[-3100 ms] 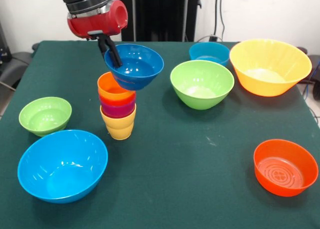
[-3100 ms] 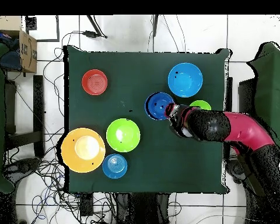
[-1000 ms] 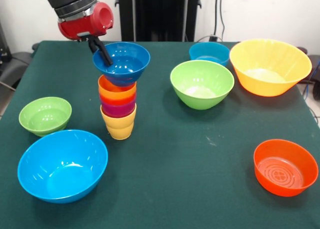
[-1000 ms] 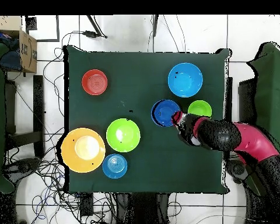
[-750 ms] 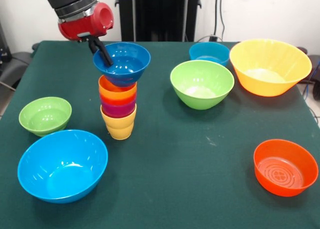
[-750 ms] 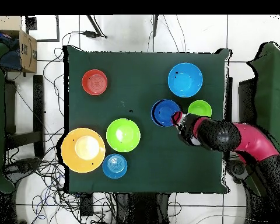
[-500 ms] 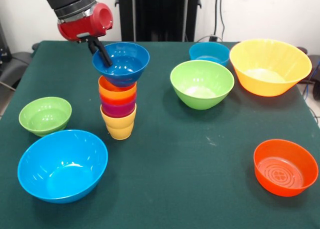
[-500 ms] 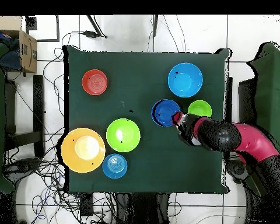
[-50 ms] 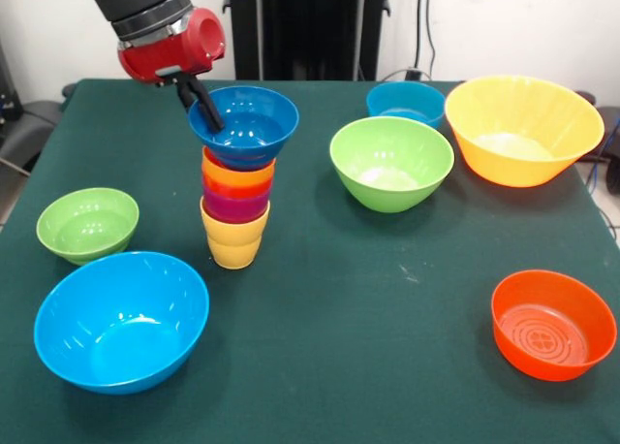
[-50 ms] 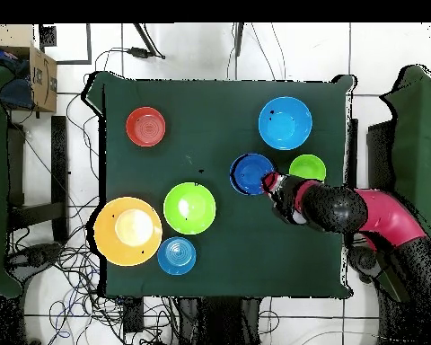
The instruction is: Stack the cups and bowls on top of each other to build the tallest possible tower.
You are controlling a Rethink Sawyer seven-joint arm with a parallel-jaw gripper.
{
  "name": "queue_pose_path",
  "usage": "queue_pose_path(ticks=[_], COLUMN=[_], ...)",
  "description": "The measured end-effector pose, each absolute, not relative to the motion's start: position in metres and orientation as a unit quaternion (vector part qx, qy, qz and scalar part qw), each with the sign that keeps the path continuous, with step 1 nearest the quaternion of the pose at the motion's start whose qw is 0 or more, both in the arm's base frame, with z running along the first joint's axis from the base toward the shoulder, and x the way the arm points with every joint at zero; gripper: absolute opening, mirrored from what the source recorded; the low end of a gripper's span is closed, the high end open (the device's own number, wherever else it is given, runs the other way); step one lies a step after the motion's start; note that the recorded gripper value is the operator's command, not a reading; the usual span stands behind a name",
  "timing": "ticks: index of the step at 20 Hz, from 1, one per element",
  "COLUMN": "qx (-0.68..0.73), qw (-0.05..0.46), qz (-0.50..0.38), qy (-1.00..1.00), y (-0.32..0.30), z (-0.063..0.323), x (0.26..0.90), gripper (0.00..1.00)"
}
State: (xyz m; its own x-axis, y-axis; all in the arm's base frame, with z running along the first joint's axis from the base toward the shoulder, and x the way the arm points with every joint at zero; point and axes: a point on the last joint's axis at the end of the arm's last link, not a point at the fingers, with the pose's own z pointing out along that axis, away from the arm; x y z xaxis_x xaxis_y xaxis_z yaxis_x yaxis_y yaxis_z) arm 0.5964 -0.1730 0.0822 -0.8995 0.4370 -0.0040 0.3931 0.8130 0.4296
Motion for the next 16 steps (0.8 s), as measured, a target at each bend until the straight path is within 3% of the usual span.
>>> queue_pose_path(ticks=[16], qx=[0.213], qw=[0.056], qz=[0.213], qy=[0.952], y=[-0.1727], z=[0.0782], x=[0.5988], gripper=[0.00])
